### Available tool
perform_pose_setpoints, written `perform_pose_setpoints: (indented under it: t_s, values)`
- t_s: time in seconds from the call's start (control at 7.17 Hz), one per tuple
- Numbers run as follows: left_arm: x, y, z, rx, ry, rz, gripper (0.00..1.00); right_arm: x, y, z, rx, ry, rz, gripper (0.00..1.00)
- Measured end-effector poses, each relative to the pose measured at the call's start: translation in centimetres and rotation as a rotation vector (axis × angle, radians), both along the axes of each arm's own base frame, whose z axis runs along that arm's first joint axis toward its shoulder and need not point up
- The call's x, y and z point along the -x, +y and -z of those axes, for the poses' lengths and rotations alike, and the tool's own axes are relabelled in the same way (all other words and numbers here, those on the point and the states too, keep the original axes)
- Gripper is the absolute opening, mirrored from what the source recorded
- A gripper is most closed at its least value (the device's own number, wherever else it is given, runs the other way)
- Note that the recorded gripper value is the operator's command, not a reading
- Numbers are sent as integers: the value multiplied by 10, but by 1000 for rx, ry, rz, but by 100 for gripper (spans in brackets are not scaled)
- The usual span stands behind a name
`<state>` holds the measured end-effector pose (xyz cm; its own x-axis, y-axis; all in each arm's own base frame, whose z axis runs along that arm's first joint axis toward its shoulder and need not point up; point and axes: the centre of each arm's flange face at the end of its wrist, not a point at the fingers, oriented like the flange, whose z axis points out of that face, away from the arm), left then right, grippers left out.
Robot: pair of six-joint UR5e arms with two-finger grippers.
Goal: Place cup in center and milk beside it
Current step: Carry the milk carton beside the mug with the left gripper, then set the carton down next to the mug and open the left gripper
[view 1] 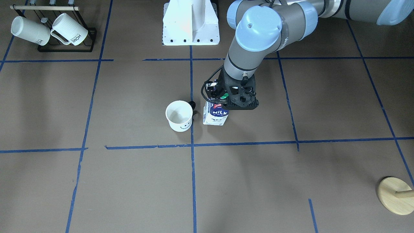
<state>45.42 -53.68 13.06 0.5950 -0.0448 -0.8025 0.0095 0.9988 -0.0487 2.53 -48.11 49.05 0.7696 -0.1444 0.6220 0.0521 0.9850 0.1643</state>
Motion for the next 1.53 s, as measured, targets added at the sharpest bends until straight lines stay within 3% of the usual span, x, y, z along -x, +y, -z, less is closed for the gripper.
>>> perform_pose_setpoints:
  t_s: [0.56,0.7,0.84,0.98,1.53]
  values:
    - [-33,1,20,8,-15,1,10,0,2,-4,4,1,1,100]
    - [-36,2,18,5,-23,5,40,0,2,-4,5,0,0,100]
    - [-38,3,17,3,-27,6,85,0,2,-3,5,0,-1,100]
    - [-38,3,17,1,-28,6,100,0,2,-2,5,0,-3,100]
    - [-36,5,20,-6,-22,7,100,0,1,-2,8,0,-8,100]
